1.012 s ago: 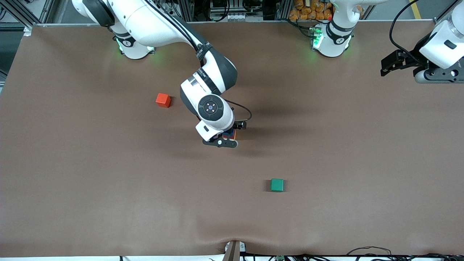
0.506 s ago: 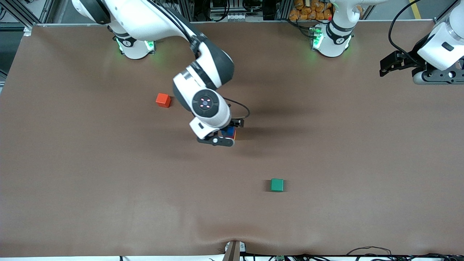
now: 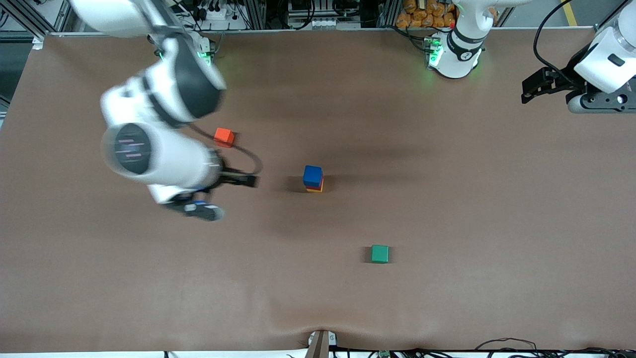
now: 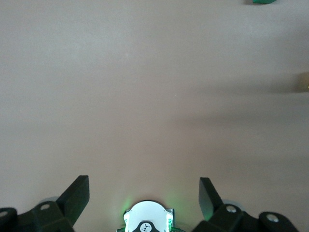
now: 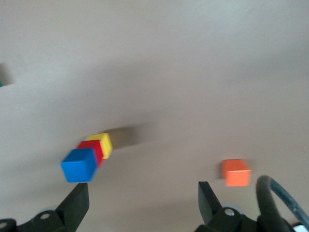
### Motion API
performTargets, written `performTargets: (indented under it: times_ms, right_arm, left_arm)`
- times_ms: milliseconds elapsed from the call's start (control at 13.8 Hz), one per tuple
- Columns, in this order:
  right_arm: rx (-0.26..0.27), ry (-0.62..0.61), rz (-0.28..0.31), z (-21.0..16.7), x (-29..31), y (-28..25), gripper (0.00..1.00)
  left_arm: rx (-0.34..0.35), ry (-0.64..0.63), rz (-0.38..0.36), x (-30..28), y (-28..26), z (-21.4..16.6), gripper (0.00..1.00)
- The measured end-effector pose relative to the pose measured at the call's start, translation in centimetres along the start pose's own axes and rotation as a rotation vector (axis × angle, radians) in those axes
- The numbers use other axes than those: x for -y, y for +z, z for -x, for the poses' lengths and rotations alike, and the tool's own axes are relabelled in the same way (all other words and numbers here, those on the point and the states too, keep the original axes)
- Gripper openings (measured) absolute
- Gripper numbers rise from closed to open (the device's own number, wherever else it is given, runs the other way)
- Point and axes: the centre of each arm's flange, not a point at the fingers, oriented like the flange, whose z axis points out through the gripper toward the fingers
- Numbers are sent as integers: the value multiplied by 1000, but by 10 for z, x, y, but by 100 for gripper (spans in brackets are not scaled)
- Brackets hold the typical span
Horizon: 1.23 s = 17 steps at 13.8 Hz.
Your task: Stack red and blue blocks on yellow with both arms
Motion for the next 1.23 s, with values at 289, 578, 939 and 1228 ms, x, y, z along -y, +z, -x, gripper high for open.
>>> performTargets:
  times_ms: [289, 578, 939, 1228]
  right_arm:
    - [-8, -76, -34, -22, -103, -61, 100]
    - [-59, -10, -53, -10, -181, -121, 100]
    - [-88, 15, 6, 39, -208, -169, 100]
    - [-104, -63, 27, 58, -241, -191, 100]
  left_arm:
    - [-9, -1, 0, 0, -4, 3, 100]
    - [-10, -3, 0, 1, -5, 3, 100]
    - [-29, 5, 2, -3, -13, 4, 100]
    - [-38, 3, 3, -3, -17, 4, 100]
